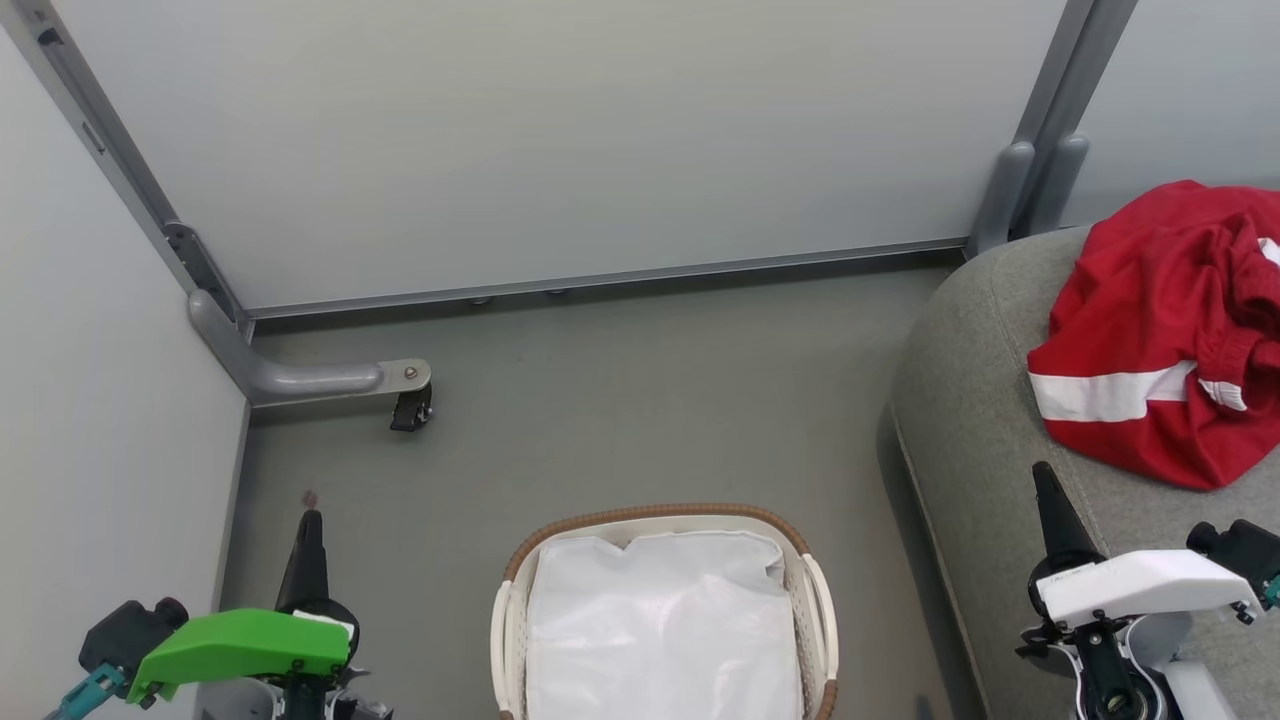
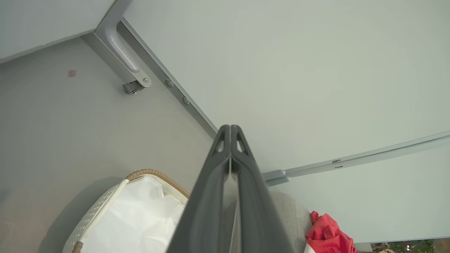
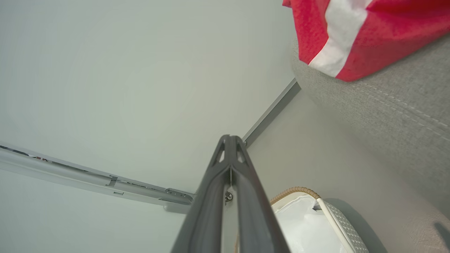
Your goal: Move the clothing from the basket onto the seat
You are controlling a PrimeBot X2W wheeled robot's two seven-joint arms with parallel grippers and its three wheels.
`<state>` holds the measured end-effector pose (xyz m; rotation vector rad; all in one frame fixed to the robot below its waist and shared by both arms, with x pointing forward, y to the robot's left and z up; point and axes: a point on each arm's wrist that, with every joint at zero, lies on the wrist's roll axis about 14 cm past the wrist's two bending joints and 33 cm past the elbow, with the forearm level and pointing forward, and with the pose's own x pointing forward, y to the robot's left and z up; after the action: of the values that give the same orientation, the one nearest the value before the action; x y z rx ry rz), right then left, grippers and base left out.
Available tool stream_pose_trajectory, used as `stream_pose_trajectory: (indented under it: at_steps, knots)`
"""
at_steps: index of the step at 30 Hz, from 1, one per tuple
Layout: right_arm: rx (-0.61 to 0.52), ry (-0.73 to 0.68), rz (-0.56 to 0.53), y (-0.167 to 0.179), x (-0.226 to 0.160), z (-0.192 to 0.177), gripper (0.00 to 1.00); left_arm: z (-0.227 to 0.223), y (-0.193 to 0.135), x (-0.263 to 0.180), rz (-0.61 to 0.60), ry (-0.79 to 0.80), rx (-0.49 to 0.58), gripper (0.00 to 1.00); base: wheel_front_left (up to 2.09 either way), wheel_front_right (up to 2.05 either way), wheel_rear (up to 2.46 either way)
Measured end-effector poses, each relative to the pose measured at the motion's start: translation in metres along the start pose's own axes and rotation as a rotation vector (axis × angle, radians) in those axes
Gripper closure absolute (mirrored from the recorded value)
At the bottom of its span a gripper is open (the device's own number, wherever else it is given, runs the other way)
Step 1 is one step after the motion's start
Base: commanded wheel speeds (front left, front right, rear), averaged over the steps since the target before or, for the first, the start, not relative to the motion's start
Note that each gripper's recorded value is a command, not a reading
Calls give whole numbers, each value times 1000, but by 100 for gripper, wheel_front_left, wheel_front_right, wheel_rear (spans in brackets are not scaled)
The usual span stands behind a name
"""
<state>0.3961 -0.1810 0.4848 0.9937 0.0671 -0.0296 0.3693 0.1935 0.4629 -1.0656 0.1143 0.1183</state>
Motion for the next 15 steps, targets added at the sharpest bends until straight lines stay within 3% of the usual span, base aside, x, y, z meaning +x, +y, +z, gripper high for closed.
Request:
stream_pose_trajectory:
  at_steps: [15]
  knots:
    - [157, -5, 3, 1, -1, 6, 100, 6, -7, 3, -24, -2, -137, 100, 0, 0, 0]
